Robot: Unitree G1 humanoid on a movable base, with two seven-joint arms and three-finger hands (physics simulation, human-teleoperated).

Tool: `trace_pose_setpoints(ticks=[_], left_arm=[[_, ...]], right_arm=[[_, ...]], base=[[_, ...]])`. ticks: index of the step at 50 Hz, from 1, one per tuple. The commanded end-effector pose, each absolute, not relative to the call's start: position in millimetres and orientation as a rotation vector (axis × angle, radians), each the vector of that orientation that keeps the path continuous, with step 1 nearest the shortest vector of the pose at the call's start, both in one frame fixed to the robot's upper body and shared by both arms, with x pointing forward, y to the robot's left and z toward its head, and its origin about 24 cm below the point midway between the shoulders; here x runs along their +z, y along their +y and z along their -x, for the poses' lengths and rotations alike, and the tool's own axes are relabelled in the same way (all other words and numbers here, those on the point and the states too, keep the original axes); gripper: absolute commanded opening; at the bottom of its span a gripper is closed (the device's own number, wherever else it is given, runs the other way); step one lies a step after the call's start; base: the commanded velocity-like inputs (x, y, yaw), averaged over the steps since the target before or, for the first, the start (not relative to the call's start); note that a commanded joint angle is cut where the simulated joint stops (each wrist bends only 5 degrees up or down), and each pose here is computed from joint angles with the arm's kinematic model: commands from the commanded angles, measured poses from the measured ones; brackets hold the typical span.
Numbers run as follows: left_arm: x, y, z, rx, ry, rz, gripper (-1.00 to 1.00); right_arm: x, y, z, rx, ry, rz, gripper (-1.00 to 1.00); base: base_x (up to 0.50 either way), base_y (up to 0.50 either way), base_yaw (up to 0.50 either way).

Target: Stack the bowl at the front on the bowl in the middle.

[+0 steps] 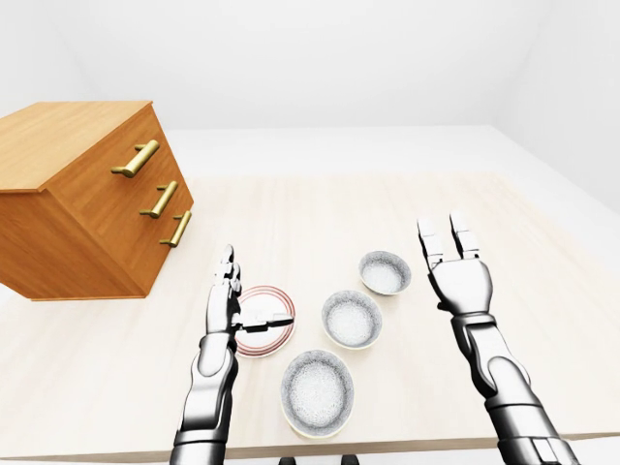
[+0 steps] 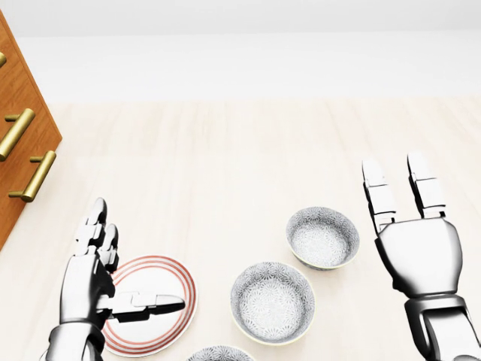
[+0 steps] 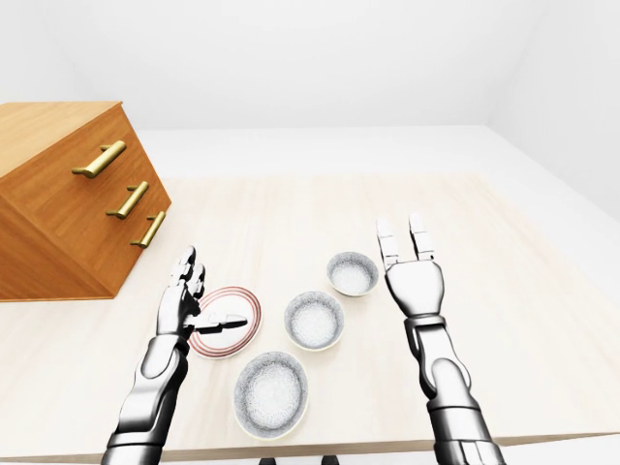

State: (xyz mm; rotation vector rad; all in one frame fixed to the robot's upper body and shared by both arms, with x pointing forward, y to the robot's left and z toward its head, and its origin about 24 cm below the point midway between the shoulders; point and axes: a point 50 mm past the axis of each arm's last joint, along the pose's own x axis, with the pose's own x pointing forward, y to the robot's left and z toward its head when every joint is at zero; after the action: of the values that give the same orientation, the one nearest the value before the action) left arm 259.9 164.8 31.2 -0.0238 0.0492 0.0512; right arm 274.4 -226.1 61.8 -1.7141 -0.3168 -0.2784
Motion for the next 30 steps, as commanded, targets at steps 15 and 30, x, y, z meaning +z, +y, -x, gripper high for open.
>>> trace_pose_setpoints(ticks=[15, 30], left_arm=[[30.6, 165.5, -260.4, 0.057, 0.056, 0.028, 1.0], [29.2, 165.3, -260.5, 0.058, 0.057, 0.027, 1.0]], right_arm=[[5.4, -215.1, -293.9, 0.004, -0.197, 1.841, 1.0], [-4.4, -204.7, -305.7, 0.076, -0.154, 1.819, 1.0]], base=[[0.0, 0.0, 0.0], [0.0, 0.0, 0.0]])
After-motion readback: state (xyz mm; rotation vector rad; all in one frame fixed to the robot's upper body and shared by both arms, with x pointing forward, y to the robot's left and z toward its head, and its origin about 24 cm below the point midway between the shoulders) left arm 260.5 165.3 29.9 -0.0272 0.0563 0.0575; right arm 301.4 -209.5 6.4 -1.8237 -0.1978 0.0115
